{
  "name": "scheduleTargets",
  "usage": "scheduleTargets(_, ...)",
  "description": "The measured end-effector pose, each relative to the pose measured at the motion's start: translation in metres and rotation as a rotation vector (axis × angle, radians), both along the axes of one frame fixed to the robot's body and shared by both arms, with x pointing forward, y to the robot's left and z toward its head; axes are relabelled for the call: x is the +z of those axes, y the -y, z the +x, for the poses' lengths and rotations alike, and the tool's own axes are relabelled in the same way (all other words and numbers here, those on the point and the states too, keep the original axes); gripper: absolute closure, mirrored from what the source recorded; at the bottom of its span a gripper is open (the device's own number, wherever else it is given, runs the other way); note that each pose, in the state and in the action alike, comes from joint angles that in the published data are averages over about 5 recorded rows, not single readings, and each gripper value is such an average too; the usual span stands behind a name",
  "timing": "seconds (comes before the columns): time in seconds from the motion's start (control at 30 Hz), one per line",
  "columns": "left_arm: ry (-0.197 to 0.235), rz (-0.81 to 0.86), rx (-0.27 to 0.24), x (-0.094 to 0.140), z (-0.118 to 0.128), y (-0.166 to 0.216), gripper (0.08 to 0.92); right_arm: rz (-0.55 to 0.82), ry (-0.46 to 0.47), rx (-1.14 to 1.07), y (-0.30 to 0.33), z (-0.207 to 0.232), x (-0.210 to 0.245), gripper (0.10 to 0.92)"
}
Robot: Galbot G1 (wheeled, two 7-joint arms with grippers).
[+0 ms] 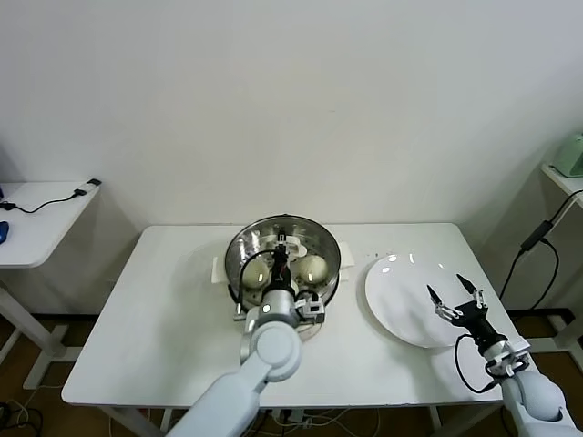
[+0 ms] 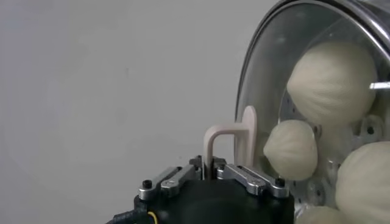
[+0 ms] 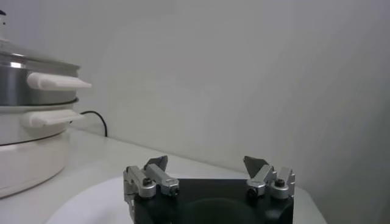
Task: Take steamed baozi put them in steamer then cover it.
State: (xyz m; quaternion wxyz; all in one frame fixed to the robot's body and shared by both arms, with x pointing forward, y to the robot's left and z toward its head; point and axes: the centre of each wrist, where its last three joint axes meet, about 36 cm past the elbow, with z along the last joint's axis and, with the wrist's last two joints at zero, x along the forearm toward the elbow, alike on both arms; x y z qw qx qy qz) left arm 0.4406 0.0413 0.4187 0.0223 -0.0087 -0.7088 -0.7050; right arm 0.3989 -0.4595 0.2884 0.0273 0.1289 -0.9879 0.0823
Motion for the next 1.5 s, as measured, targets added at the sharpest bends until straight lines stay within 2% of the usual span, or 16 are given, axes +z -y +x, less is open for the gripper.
scheduleTargets(0.53,-0.001,-0.036,-0.032,0.018,-0.025,-0.024,0.281,-0.001,-0.007,-0.004,-0.001,0.000,-0.002,0.200)
scheduleTargets(0.67,0.011,-0.063,-0.038,0.024,-0.035,-0.035,0.195,0.001,-0.010,-0.009,-0.003,-0.001,-0.001,0.200)
scheduleTargets(0.9,0.026,-0.147,-0.026,0.031,-0.054,-0.063,0.177,0.000,-0.022,-0.021,-0.007,-0.004,0.003,0.200)
scheduleTargets(1.2,-0.013,-0.387,0.035,0.045,-0.063,-0.120,0.177,0.012,-0.006,-0.039,-0.018,-0.010,0.011,0.200)
scheduleTargets(1.33,-0.038,-0.534,0.005,0.046,-0.067,-0.148,0.177,0.017,0.007,-0.050,-0.027,-0.013,0.016,0.200)
scheduleTargets(1.5,-0.081,-0.764,-0.050,0.036,-0.077,-0.186,0.177,0.023,0.027,-0.059,-0.041,-0.018,0.022,0.200)
